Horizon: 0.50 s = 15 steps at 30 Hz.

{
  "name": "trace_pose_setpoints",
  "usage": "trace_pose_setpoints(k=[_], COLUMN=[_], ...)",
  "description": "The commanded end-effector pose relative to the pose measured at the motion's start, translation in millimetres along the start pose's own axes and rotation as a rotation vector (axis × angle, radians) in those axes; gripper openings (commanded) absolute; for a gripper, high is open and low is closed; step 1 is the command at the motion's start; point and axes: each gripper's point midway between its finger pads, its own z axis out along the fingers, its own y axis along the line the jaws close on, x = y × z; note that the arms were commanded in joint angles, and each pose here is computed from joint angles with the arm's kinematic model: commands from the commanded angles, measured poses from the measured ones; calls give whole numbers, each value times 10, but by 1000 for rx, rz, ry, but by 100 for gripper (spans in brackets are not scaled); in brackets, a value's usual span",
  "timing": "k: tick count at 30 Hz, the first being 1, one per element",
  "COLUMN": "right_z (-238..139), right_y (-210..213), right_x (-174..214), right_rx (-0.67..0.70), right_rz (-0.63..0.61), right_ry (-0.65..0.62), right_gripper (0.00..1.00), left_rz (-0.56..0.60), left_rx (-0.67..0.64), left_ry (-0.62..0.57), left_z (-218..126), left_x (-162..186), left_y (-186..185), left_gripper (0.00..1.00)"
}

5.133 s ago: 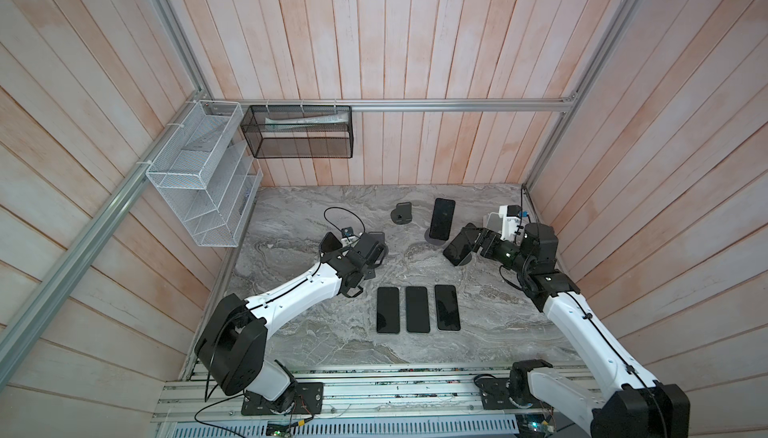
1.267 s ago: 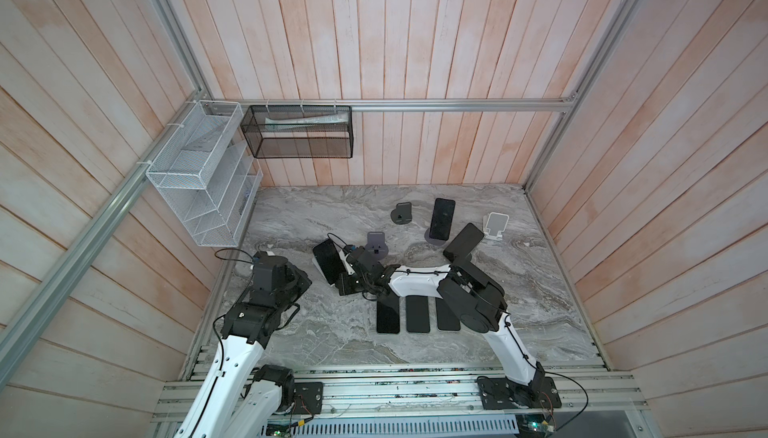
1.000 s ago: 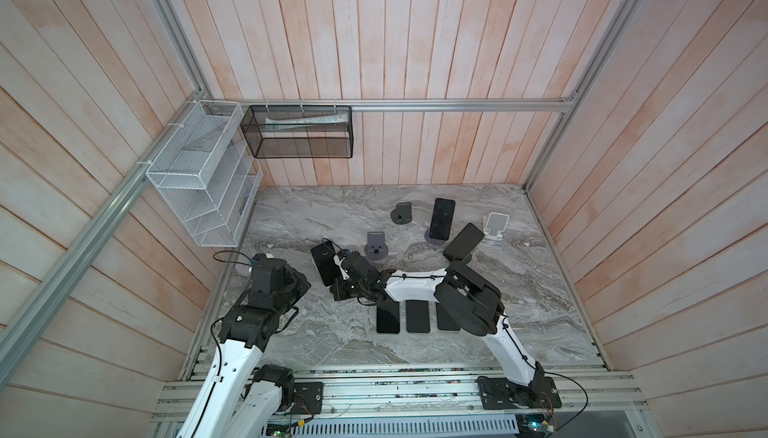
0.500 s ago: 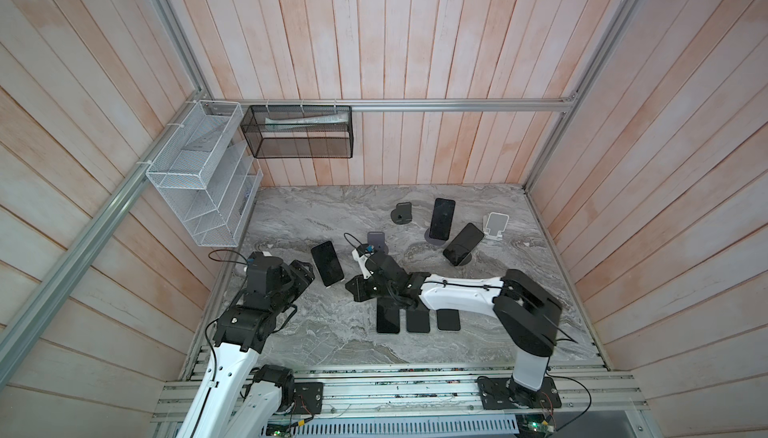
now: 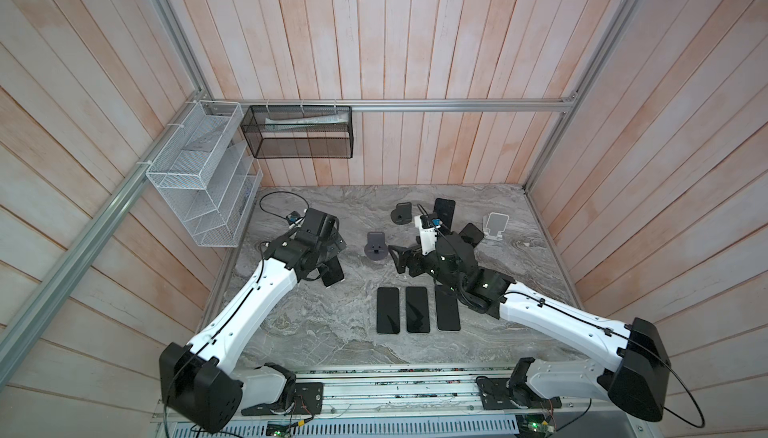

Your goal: Remove the phone from the phone stand

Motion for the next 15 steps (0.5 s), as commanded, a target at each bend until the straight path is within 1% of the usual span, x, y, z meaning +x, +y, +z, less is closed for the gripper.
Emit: trace_pose_setpoints(k=[1, 3, 6, 9, 13, 15], right_z=[-83, -117, -140, -165, -173, -162], right_y=[-266, -362, -450, -467, -474, -479], right_x=[117, 141, 167, 151, 144, 143], right_rx=[67, 84, 87, 85, 86, 90], right_rz=[-16, 1, 30, 35, 32, 29], right_ry=[27, 29, 34, 23, 17, 20], right_gripper=[96, 97, 98, 98, 98, 98], left_rz=[95, 101, 115, 141, 198, 197], left_rx=[-206, -233, -219, -213, -100, -88], left_ry=[-60, -68, -61, -77, -104, -115], left_z=[-42, -3, 143, 250, 324, 359], left_x=[-108, -94, -30, -47, -61, -84], left_y=[248, 255, 219, 162, -41, -41], left_gripper=[100, 100, 100, 100, 100, 100])
